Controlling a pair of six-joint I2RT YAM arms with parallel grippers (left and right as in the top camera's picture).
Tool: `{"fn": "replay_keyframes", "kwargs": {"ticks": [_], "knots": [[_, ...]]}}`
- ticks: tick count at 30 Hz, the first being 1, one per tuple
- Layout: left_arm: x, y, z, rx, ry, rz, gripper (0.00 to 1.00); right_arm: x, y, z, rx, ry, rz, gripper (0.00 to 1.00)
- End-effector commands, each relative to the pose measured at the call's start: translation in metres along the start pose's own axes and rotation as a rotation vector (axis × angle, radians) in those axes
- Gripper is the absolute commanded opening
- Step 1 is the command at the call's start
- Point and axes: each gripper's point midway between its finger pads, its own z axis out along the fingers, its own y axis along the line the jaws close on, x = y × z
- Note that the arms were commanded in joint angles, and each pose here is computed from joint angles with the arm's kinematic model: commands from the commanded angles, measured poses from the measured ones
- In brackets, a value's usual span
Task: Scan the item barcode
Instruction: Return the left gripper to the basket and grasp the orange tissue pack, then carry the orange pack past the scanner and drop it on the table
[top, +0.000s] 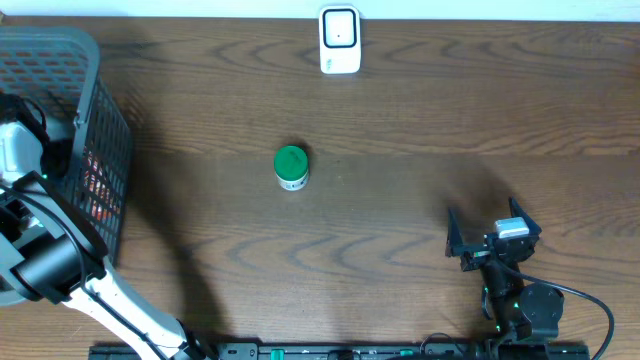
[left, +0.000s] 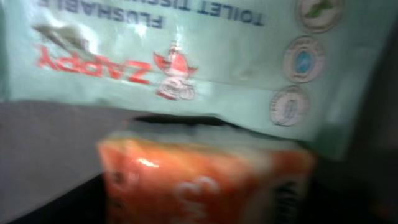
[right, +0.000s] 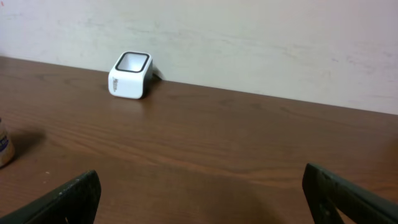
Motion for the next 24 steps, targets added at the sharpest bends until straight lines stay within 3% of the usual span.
{"fn": "replay_keyframes", "kwargs": {"ticks": [1, 7, 11, 16, 24], "knots": [[-0.002, 0.013, 0.014, -0.053, 0.023, 0.013, 0.77, 0.002, 0.002, 0.0, -0.005, 0.003, 0.012, 0.99], [-0.02, 0.026, -0.014, -0.07, 0.028, 0.025, 0.52, 0.002, 0.002, 0.0, -0.005, 0.003, 0.012, 0.99], [-0.034, 0.031, -0.051, -0.043, 0.022, 0.017, 0.52, 0.002, 0.002, 0.0, -0.005, 0.003, 0.012, 0.99], [-0.041, 0.023, -0.11, 0.101, 0.03, 0.023, 0.52, 0.002, 0.002, 0.0, -0.005, 0.003, 0.012, 0.99], [-0.013, 0.0, -0.257, 0.582, 0.095, 0.06, 0.52, 0.002, 0.002, 0.0, -0.005, 0.003, 0.012, 0.99]]}}
